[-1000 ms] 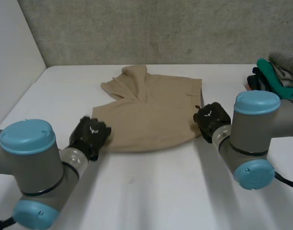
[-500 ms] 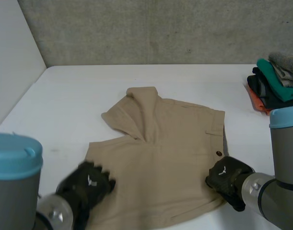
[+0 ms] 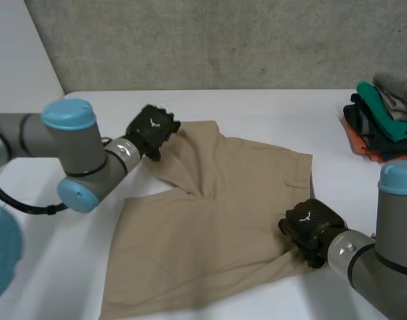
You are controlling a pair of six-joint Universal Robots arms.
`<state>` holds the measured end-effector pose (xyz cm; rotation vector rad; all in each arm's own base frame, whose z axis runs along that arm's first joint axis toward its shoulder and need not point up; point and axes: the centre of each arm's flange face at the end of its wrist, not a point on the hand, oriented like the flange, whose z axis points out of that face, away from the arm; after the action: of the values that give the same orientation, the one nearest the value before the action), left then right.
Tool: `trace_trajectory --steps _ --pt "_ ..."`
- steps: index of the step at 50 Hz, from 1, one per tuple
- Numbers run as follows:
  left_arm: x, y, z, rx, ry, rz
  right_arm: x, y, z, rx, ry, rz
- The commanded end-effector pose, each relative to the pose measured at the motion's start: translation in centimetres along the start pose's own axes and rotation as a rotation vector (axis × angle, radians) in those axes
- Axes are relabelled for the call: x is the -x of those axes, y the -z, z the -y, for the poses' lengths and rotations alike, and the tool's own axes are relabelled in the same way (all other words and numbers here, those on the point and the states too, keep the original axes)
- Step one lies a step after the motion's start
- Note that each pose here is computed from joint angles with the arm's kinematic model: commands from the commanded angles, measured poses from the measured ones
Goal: Fold the laundry.
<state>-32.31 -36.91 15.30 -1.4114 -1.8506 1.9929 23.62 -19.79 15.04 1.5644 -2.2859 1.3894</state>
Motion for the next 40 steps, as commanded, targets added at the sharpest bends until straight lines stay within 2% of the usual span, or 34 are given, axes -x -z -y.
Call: trace_trajectory --steps 1,10,14,18,24,29,40 --pt "-1.9 -1.6 -3.5 0.073 0.037 -0.078 0.2 -0.3 -0.3 0.004 0.002 0.001" --pt "-1.7 -1.7 -4.3 0.093 0.041 -0.061 -0.7 -0.7 -0.5 -0.003 -0.010 -0.034" --pt "-0.5 -1.6 -4.3 0.134 0.020 0.029 -0.8 -0.7 -0.5 -0.002 -0.011 -0.035" --pt "0.6 -0.6 -3.8 0.191 -0.059 0.109 -0.8 -0.7 -0.5 -0.002 -0.011 -0.035" --pt "0.1 2.5 -3.0 0.264 -0.163 0.084 -0.6 -0.7 -0.4 -0.006 -0.013 -0.031" --pt "-0.8 3.5 -2.8 0.276 -0.172 0.088 -0.5 -0.6 -0.3 -0.011 -0.041 -0.029" --pt "-0.3 4.1 -1.2 0.286 -0.181 0.191 -0.5 -0.6 -0.4 -0.011 -0.075 -0.032"
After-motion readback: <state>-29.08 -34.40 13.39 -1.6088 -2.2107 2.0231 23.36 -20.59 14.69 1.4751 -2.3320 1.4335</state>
